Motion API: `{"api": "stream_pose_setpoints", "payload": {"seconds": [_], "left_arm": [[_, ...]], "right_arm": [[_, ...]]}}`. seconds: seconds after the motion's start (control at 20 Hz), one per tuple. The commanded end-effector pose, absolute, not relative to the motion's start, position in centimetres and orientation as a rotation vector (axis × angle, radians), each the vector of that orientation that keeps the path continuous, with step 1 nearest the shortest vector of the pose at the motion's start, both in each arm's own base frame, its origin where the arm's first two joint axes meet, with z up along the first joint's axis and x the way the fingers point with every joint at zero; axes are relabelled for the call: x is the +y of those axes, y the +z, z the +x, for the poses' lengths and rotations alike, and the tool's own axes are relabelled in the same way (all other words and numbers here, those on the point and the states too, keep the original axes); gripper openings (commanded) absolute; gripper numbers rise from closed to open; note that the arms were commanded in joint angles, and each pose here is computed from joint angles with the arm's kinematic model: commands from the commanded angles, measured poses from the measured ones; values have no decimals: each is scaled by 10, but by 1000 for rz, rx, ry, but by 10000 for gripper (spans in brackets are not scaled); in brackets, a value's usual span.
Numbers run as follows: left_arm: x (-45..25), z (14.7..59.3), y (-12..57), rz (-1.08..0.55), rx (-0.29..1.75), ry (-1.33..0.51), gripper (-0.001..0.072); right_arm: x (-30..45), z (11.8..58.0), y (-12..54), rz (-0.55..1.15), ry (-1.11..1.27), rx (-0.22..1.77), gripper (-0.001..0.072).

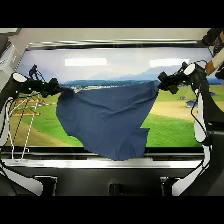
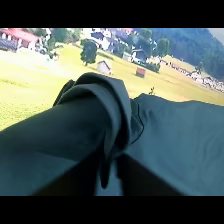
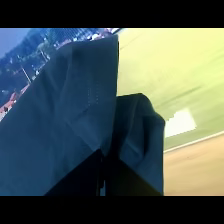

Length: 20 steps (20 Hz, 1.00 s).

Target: Fold the clothes and pants, and hang the long-sleeved shirts on hangers.

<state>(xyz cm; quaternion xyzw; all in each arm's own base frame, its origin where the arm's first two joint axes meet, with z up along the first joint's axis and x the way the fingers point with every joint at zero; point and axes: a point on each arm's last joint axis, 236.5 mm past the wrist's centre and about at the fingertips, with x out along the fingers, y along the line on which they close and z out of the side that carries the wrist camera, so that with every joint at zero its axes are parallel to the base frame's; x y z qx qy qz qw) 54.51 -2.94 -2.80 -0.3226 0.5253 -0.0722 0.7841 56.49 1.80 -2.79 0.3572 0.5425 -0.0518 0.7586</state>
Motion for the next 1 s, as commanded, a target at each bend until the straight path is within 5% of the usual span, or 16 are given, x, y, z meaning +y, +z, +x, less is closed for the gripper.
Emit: {"api": "stream_pose_setpoints", "payload": {"seconds": [0.0,0.15,0.45,0.95], "left_arm": [[-26,543,-18,-704,1134,-157,684],[-8,523,22,-726,1149,-161,720],[-7,416,84,-705,1271,-129,720],[-163,211,-9,-1087,1444,-145,720]], "right_arm": [[20,563,-23,776,-106,1184,29],[20,563,-14,770,-98,1169,29],[22,556,4,749,-75,1169,29],[30,527,25,719,-43,1248,29]]}}
